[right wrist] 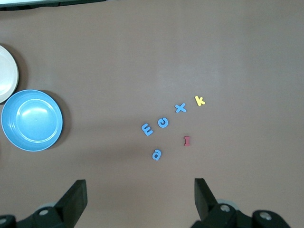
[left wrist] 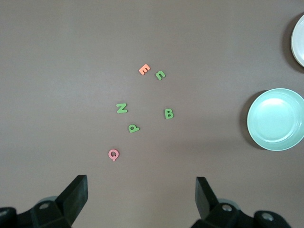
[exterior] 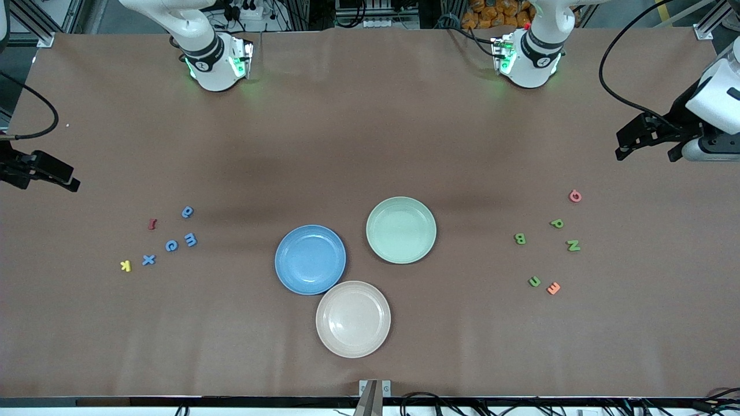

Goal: Sort letters by color into matching plates

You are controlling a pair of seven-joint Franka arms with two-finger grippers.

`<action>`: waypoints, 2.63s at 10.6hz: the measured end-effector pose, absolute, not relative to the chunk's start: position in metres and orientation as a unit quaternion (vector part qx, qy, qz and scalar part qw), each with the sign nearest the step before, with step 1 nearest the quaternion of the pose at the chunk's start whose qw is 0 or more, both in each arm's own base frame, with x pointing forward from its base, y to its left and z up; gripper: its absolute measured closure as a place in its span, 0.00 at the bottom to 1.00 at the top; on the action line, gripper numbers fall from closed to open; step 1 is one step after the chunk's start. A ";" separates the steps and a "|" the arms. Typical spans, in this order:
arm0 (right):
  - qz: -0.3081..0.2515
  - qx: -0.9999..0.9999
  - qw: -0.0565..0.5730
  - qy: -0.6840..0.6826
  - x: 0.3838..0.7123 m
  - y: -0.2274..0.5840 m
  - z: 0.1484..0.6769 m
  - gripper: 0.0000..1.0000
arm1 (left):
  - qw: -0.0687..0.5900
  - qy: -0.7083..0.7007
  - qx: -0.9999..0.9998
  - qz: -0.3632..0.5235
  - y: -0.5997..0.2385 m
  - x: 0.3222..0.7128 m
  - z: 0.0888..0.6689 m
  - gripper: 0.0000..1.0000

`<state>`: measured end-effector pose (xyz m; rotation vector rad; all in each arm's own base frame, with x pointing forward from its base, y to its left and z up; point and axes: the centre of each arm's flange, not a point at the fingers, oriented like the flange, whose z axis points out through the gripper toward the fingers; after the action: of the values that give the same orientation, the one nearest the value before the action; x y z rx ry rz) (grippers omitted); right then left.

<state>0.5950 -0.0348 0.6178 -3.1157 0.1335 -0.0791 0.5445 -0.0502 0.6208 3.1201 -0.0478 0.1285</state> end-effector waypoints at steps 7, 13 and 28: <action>-0.027 -0.999 0.011 0.041 0.596 -0.033 0.618 0.00 | 0.008 0.004 1.000 -0.012 -0.029 0.553 0.573 0.00; -0.064 -0.997 0.002 0.039 0.596 -0.033 0.503 0.00 | 0.016 0.003 0.999 -0.031 -0.038 0.589 0.467 0.00; -0.017 -0.999 -0.008 0.036 0.516 -0.055 0.225 0.00 | -0.012 0.047 0.999 -0.006 0.004 0.600 0.264 0.00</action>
<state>0.5155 -0.0547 0.2248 -3.1559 0.1149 -0.0539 0.6003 0.0043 0.2639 3.1611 0.1491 -0.0205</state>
